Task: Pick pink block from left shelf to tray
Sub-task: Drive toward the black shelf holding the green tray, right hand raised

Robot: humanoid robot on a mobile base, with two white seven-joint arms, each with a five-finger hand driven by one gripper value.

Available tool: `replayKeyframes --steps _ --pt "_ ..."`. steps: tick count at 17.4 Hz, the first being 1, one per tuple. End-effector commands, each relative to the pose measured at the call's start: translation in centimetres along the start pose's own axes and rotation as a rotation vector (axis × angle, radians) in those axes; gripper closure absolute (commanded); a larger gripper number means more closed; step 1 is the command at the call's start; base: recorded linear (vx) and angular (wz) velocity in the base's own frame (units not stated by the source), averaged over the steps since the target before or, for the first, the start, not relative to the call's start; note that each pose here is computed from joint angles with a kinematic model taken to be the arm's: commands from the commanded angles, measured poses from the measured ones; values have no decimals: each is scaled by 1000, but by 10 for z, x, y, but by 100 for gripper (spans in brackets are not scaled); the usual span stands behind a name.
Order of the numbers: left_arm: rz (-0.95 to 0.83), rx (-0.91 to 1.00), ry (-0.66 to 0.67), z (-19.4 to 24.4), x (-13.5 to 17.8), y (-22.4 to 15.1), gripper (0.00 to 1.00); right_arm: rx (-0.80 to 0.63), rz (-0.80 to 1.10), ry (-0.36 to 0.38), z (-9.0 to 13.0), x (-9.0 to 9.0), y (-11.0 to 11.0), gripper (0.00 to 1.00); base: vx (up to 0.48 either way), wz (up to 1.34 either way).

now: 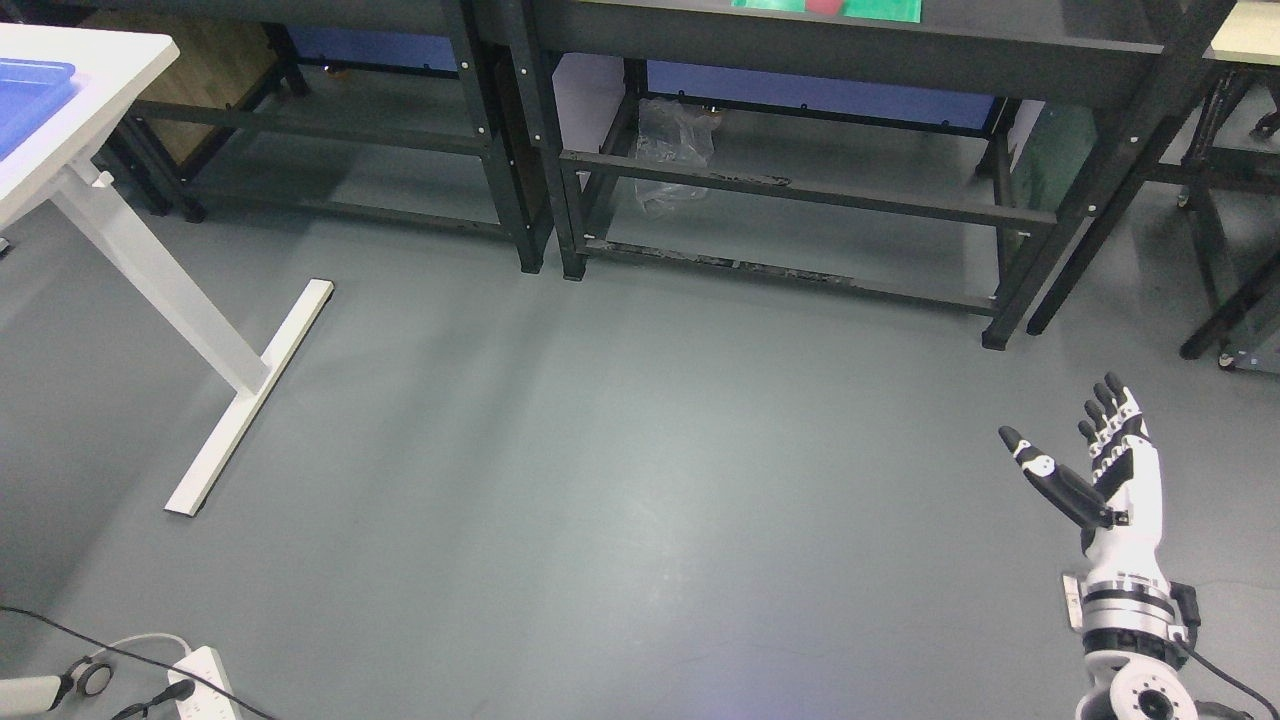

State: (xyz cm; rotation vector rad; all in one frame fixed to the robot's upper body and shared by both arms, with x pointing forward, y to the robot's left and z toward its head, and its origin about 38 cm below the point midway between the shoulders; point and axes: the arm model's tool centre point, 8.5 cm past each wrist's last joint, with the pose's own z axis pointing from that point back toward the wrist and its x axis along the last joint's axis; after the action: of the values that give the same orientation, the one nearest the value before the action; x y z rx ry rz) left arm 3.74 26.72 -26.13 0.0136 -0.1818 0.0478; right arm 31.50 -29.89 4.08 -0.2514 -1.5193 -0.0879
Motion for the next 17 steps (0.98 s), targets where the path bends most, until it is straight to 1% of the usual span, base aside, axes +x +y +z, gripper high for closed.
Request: replayKeyframes --steps 1,9,13,14,17 --pt "-4 17 8 2 -5 11 0 2 24 -6 -2 1 -5 0 0 0" --pt "-4 17 8 2 -5 11 0 0 23 -4 -1 1 -6 0 0 0" --pt "-4 17 8 2 -5 11 0 -38 26 -6 -2 1 -18 0 -6 0" --pt "-4 17 8 2 -5 11 0 -48 25 -15 -2 2 -22 0 0 0" --pt "-4 17 8 2 -5 11 0 -76 -4 -75 -2 9 -31 0 0 0"
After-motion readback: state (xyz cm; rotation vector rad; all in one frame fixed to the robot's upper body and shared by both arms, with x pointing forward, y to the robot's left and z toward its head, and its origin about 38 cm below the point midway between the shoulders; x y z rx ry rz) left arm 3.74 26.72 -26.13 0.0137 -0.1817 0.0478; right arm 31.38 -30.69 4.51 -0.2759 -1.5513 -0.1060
